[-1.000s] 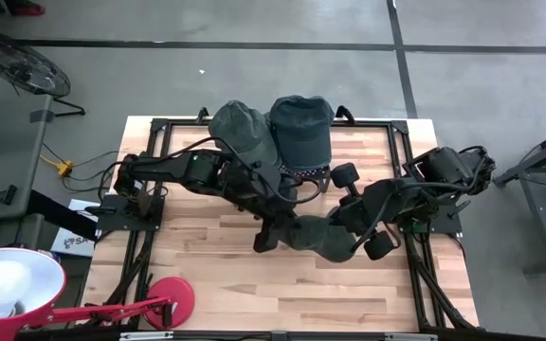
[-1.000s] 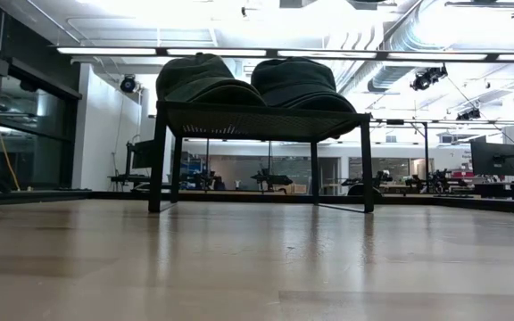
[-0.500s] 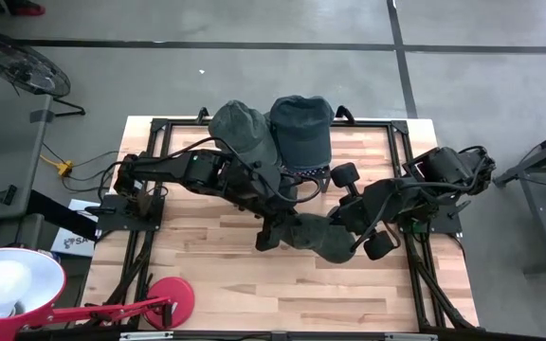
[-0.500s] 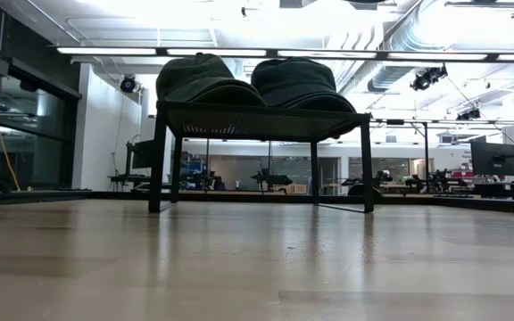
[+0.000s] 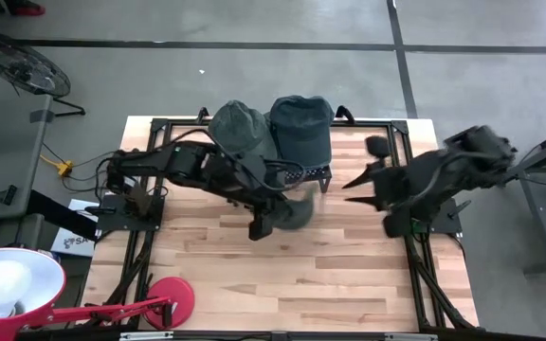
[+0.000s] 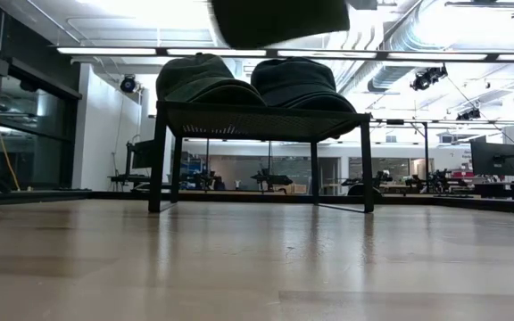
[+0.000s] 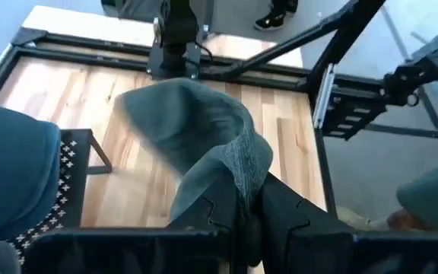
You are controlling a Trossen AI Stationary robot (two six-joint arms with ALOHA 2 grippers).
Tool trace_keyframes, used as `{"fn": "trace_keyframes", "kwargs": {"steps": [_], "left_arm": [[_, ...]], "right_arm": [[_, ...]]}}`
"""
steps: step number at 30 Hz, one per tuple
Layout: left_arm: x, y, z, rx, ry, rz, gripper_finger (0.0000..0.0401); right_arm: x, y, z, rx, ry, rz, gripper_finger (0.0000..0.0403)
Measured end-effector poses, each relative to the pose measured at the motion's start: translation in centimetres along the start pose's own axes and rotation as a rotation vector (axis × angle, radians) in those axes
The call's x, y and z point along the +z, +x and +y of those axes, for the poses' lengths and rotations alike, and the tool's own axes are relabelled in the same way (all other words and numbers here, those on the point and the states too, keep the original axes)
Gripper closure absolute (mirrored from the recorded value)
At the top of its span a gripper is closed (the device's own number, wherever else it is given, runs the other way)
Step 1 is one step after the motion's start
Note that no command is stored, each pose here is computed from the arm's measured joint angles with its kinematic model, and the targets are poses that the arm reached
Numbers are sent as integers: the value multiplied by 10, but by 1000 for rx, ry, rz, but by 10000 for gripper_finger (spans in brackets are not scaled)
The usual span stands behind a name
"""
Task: Pick & Place hat
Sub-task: Stack the dark green cap on top of the dark green cap on the shelf
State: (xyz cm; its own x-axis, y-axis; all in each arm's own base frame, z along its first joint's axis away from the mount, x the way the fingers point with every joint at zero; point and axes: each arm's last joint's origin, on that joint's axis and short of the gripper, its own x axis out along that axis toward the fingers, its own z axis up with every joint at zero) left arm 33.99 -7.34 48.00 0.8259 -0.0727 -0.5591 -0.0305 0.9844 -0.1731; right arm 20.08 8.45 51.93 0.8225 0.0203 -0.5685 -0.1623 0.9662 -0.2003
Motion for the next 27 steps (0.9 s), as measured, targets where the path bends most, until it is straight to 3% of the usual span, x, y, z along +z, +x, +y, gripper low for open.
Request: {"fn": "trace_keyframes", "kwargs": {"steps": [5, 14, 21, 27], "left_arm": [[3, -24, 4, 71, -7, -66, 379], [7, -59, 15, 212, 38, -159, 379], [9, -82, 44, 259, 0, -170, 379], [12, -91, 76, 229, -17, -145, 379]], "right_arm": [[-7, -28, -11, -41, 49, -62, 282], [-19, -61, -25, -97, 100, -132, 281], [-24, -65, -26, -113, 88, -112, 281], [-25, -63, -27, -166, 87, -85, 281]]}}
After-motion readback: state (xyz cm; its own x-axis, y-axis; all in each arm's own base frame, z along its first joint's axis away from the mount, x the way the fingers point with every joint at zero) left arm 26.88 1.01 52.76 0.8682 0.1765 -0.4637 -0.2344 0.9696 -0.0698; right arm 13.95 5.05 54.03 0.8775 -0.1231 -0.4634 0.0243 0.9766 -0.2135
